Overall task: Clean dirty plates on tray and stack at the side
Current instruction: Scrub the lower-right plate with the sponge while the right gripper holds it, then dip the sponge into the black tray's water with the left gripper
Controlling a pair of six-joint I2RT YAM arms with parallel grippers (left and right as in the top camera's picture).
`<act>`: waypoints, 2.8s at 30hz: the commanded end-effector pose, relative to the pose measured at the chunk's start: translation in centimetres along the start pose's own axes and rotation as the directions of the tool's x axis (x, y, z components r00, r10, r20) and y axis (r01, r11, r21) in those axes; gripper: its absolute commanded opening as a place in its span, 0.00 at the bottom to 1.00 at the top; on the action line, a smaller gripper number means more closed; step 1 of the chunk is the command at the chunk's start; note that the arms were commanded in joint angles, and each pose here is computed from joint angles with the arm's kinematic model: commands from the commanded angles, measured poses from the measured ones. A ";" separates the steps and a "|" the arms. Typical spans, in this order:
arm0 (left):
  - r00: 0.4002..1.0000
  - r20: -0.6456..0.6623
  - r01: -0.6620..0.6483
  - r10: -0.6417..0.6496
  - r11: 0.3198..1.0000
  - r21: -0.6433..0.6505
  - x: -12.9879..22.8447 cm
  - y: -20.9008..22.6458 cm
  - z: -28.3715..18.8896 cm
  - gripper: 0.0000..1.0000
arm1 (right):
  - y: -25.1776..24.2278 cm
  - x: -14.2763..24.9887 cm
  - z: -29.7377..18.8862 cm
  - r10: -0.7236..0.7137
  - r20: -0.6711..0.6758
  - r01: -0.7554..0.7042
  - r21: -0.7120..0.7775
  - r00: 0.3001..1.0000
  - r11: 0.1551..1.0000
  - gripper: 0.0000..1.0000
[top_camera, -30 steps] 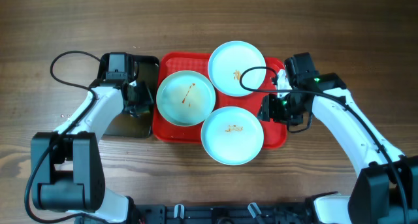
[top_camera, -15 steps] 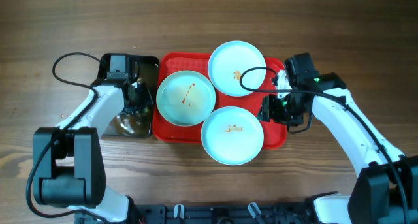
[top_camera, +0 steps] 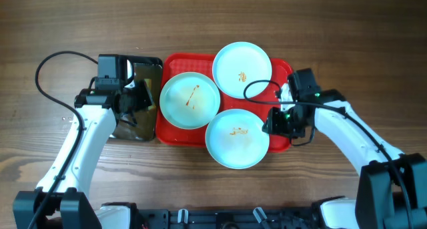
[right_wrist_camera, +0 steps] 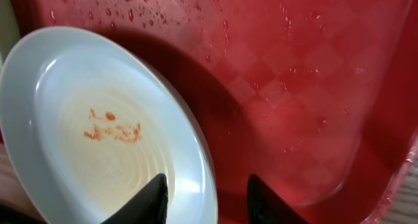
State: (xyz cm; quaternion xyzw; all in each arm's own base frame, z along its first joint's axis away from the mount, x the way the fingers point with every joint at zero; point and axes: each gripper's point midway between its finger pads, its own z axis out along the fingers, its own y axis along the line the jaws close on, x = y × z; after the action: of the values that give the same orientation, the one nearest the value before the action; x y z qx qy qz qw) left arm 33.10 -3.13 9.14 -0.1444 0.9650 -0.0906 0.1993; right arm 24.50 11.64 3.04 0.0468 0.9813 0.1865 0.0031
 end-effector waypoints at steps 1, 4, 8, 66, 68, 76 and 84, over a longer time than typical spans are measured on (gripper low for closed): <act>1.000 0.008 -0.002 0.002 1.000 0.019 -0.2 -0.4 -0.6 0.04 | -0.1 1.5 1.5 0.043 -0.037 -0.044 -0.011 0.998 0.999 0.34; 1.000 0.005 -0.001 0.001 1.000 0.021 -0.2 -0.4 -0.6 0.04 | 0.2 2.3 2.7 0.042 -0.041 -0.042 -0.013 0.998 0.999 0.29; 0.999 -0.032 0.000 0.004 0.993 0.120 0.5 -2.1 -0.7 0.04 | 1.1 2.1 3.2 0.052 -0.017 -0.052 -0.026 0.999 0.998 0.08; 0.977 -0.113 -0.193 0.184 0.978 -0.082 0.7 3.1 4.4 0.04 | 2.3 0.7 3.3 0.148 0.036 -0.146 -0.062 0.988 0.987 0.04; 0.970 -0.168 -0.191 0.174 0.978 -0.089 1.7 3.7 6.0 0.04 | 2.2 0.7 3.3 0.148 0.035 -0.146 -0.061 0.988 0.987 0.04; 0.978 -0.095 -0.197 0.186 0.973 -0.124 -0.2 3.9 6.6 1.00 | 2.2 0.8 3.3 0.148 0.035 -0.145 -0.061 0.988 0.988 0.04; 0.973 -0.147 -0.190 0.177 0.978 -0.082 0.9 3.7 8.8 1.00 | 2.2 0.8 3.3 0.148 0.035 -0.145 -0.061 0.988 0.988 0.04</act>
State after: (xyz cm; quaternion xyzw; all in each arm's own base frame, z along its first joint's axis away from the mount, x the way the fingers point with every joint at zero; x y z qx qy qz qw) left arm 35.64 -0.51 2.08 -0.0618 0.9845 -0.0231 0.1627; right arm 24.18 15.42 1.22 0.1168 0.9674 0.2245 0.0131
